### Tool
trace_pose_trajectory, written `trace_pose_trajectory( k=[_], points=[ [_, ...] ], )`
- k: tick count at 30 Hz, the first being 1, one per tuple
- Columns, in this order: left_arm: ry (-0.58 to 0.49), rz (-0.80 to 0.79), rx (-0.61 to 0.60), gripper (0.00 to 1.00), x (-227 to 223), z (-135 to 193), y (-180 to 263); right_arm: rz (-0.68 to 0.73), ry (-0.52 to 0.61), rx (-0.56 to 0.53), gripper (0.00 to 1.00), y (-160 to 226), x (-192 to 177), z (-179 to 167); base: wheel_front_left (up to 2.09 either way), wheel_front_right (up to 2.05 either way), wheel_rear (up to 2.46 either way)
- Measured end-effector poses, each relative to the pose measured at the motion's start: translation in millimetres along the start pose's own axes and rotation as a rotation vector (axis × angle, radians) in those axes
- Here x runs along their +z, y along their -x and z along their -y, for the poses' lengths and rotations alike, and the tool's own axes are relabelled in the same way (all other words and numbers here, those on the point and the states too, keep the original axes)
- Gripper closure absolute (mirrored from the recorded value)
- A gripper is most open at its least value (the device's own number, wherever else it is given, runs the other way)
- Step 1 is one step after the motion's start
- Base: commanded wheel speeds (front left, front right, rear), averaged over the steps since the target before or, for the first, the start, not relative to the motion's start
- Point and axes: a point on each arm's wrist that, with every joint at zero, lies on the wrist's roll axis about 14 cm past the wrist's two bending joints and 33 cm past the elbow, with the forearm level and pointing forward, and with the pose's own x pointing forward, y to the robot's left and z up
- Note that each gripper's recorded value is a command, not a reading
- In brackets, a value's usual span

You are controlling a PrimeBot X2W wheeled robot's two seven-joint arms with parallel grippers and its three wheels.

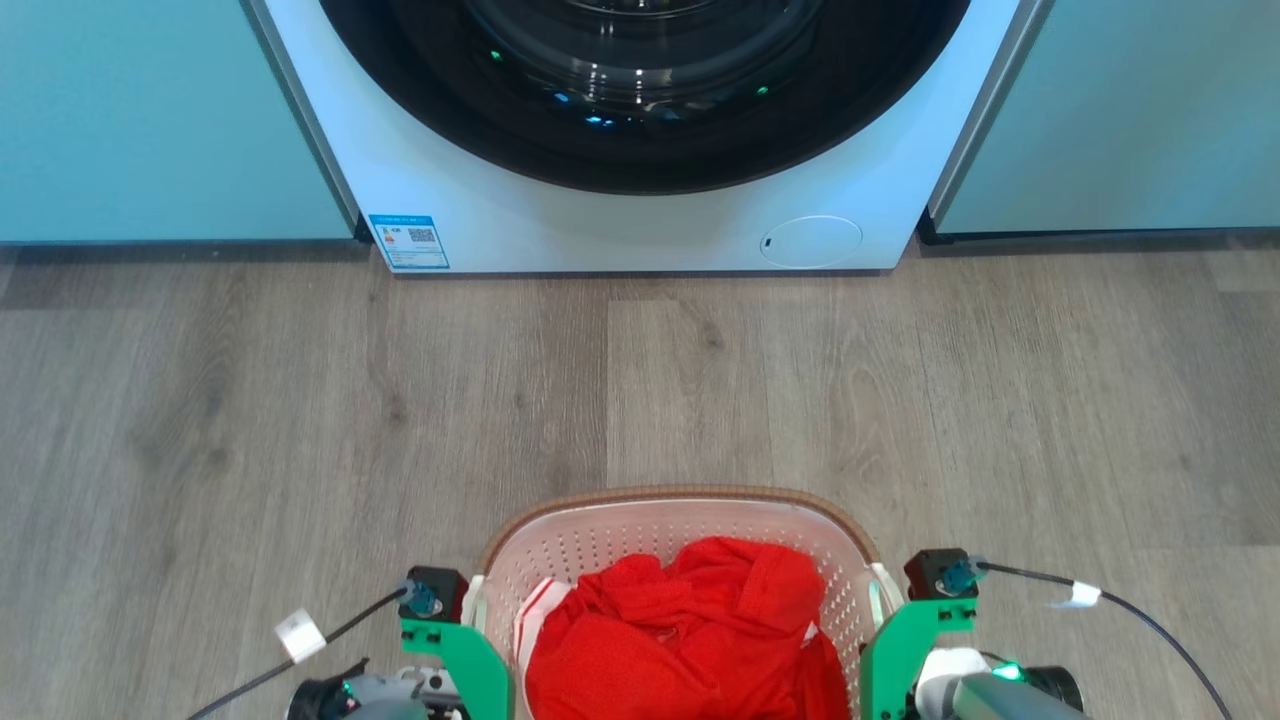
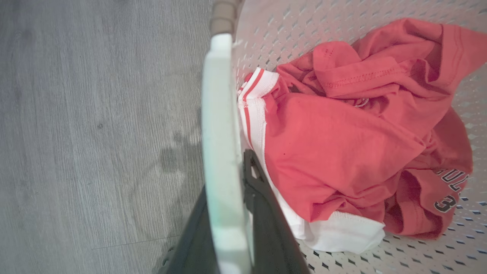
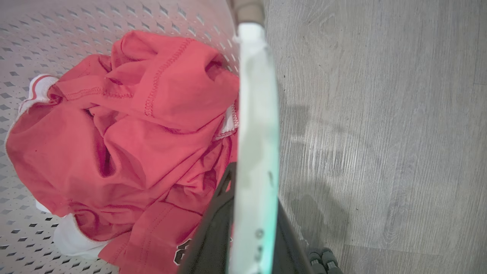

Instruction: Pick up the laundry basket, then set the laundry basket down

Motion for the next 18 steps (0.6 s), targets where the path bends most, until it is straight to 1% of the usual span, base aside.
trace_pose_trajectory(
  k=[5, 13, 18],
  points=[
    [0.000, -0.003, -0.006, 1.00, -0.5, 0.7, -1.8, 0.004, 0.003, 0.000, 1.00, -1.8, 4.8, 0.7, 0.00, 0.00, 0.00],
    [0.000, -0.015, -0.013, 1.00, -2.7, 1.6, -4.7, -0.007, -0.003, -0.004, 1.00, -3.5, 0.4, 3.3, 0.00, 0.00, 0.00],
    [-0.002, -0.013, -0.008, 1.00, -0.9, 0.8, -6.5, 0.000, 0.001, -0.004, 1.00, -5.5, 6.4, 4.0, 0.00, 0.00, 0.00]
  ],
)
